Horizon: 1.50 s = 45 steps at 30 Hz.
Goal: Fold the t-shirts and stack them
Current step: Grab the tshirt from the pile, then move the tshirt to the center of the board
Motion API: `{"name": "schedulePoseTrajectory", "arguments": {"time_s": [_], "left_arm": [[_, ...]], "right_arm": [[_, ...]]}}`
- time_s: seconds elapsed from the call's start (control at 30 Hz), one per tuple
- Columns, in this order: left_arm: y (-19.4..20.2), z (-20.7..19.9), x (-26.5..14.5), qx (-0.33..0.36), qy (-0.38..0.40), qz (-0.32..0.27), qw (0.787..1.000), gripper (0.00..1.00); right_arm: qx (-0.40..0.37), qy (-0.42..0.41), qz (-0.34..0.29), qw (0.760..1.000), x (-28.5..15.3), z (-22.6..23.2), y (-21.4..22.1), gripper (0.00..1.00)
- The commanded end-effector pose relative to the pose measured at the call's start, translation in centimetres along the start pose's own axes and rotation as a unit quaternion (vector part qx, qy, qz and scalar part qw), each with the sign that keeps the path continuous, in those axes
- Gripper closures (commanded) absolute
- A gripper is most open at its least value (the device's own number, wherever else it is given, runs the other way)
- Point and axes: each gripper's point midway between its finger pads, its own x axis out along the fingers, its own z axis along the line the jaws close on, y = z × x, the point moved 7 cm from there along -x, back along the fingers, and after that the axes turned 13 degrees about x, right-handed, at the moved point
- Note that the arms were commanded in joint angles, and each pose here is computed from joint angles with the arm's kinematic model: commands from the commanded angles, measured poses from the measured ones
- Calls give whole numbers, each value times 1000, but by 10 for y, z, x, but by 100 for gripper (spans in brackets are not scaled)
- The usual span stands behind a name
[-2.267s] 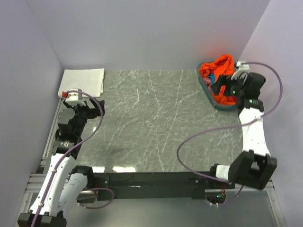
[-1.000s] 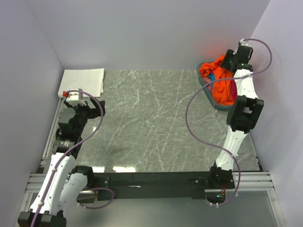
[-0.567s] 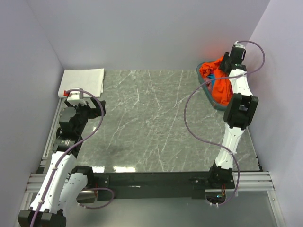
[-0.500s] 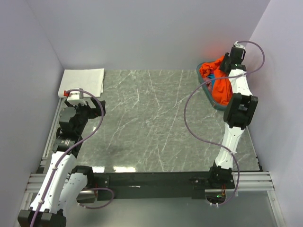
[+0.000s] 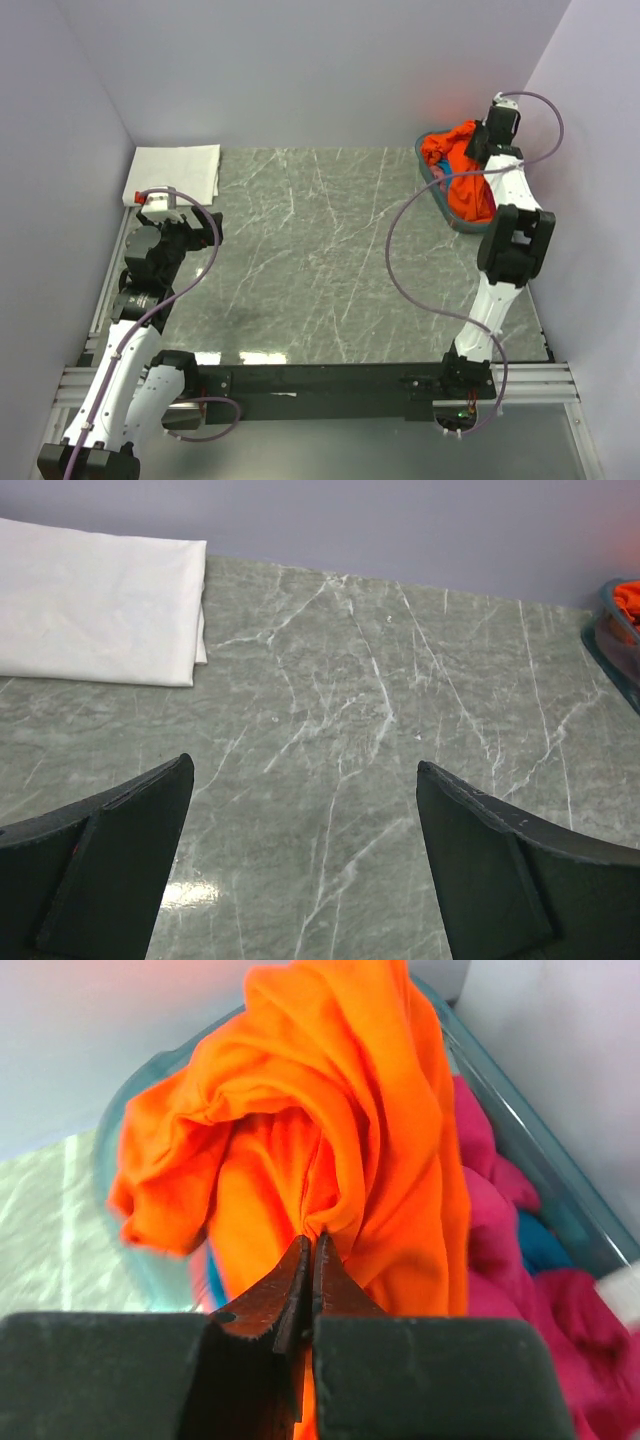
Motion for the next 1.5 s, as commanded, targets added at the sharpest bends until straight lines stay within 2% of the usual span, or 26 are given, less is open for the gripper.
{"name": "schedulePoseTrajectory", "arguments": {"time_s": [0.0,0.17,0.37,0.43,0.57,0.73,1.03,1.37,1.47], "left_arm": [[-24,0,-2,2,-1,-39,999,1],[-25,-1,-4,1,0,-42,999,1],[-26,-1,-5,0,1,-47,999,1],[-27,-1,-6,0,1,-49,999,1],[-28,-2,-7,-1,4,-53,999,1],[-28,-3,-8,-2,7,-55,998,0],[-28,-3,-7,-4,10,-56,998,1],[-25,-6,-5,-3,22,-51,998,1],[-24,-9,-4,-1,40,-49,998,0]], "right_arm": [[-24,-53,-101,993,-73,33,-49,100],[-38,-92,-163,982,-144,52,-68,100],[-43,-170,-195,965,-229,74,-93,100],[-53,-195,-198,959,-252,80,-94,100],[-109,-297,-204,926,-318,96,-90,100],[-122,-339,-197,912,-363,100,-82,100],[-178,-443,-111,871,-397,115,-22,100],[-236,-484,-8,843,-372,124,61,100],[-247,-471,26,846,-351,125,81,79]]}}
